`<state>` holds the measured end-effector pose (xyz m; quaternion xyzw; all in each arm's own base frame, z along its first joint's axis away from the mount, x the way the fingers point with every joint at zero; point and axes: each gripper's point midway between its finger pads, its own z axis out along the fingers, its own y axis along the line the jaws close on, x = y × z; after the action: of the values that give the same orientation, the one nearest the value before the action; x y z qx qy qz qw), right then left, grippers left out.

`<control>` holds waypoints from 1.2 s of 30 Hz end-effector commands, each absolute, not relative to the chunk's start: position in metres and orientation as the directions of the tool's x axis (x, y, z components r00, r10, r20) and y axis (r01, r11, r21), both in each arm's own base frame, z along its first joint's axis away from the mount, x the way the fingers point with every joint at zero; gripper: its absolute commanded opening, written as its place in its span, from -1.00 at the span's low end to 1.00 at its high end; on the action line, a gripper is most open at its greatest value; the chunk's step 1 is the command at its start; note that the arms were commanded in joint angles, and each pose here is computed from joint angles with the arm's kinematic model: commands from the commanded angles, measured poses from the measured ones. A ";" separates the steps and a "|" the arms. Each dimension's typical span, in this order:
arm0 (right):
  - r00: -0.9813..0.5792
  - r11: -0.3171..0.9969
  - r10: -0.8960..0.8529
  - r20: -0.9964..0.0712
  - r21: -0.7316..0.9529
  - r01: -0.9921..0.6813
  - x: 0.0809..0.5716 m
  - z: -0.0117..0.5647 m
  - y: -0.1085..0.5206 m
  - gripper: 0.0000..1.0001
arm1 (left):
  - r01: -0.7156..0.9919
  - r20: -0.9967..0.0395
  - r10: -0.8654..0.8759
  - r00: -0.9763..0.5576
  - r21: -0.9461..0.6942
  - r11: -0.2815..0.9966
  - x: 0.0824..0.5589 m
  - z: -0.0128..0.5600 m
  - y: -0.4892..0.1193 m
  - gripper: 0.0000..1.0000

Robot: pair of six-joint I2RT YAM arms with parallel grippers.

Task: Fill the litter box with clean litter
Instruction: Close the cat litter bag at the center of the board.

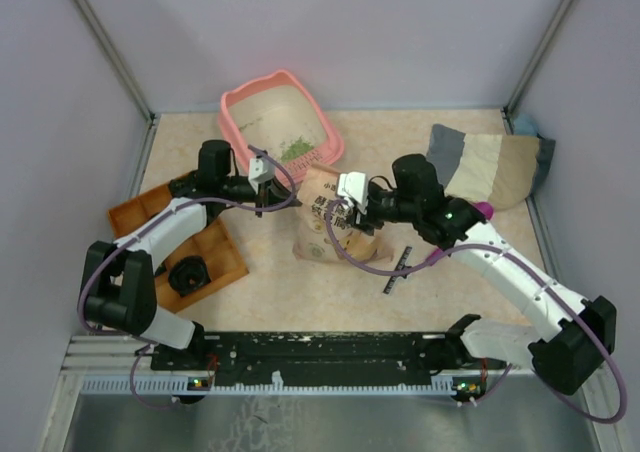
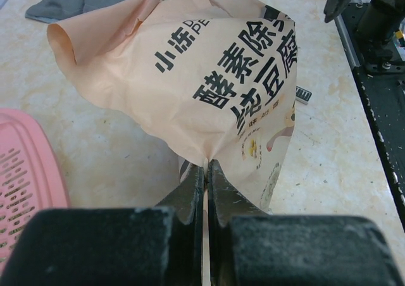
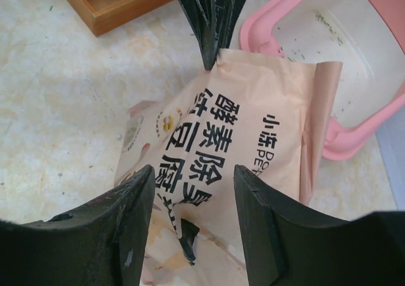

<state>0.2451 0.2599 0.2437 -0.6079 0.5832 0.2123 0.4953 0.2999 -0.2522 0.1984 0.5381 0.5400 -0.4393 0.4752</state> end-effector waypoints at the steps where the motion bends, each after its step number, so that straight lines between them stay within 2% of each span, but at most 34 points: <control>1: 0.303 0.185 -0.451 -0.839 -0.420 -0.888 0.249 0.279 0.273 0.08 | 0.994 -0.985 0.135 0.104 0.108 0.021 0.295 0.221 -0.253 -1.00; 8: 0.309 0.107 -0.488 -0.816 -0.408 -0.907 0.256 0.243 0.295 0.13 | 0.996 -0.988 0.137 0.074 0.079 0.030 0.294 0.224 -0.252 -1.00; 14: 0.290 0.065 -0.588 -0.755 -0.402 -0.913 0.271 0.195 0.293 0.15 | 0.998 -0.988 0.143 0.054 0.058 0.029 0.285 0.221 -0.249 -1.00; 21: 0.268 0.042 -0.582 -0.767 -0.358 -0.933 0.262 0.180 0.294 -0.08 | 0.998 -0.987 0.153 0.051 0.054 0.018 0.278 0.217 -0.247 -1.00; 30: 0.226 0.011 -0.599 -0.768 -0.290 -0.957 0.255 0.158 0.296 -0.06 | 0.997 -0.987 0.146 0.071 0.071 -0.005 0.267 0.215 -0.244 -1.00; 32: 0.221 -0.002 -0.598 -0.771 -0.274 -0.962 0.252 0.156 0.297 -0.25 | 0.997 -0.987 0.140 0.080 0.079 -0.015 0.264 0.216 -0.244 -1.00; 33: 0.220 -0.008 -0.598 -0.771 -0.269 -0.963 0.251 0.156 0.297 -0.45 | 0.996 -0.987 0.136 0.092 0.089 -0.023 0.261 0.217 -0.243 -1.00; 35: 0.229 -0.016 -0.597 -0.769 -0.273 -0.962 0.250 0.156 0.297 -0.97 | 0.992 -0.984 0.126 0.127 0.124 -0.033 0.257 0.221 -0.242 -1.00; 36: 0.235 -0.017 -0.592 -0.771 -0.279 -0.960 0.250 0.157 0.297 -1.00 | 0.989 -0.981 0.125 0.147 0.144 -0.032 0.256 0.223 -0.242 -0.91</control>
<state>0.2622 0.2970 0.1689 -0.6661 0.5747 0.2135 0.4248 0.2719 -0.2425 0.1965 0.5414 0.5468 -0.4362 0.4665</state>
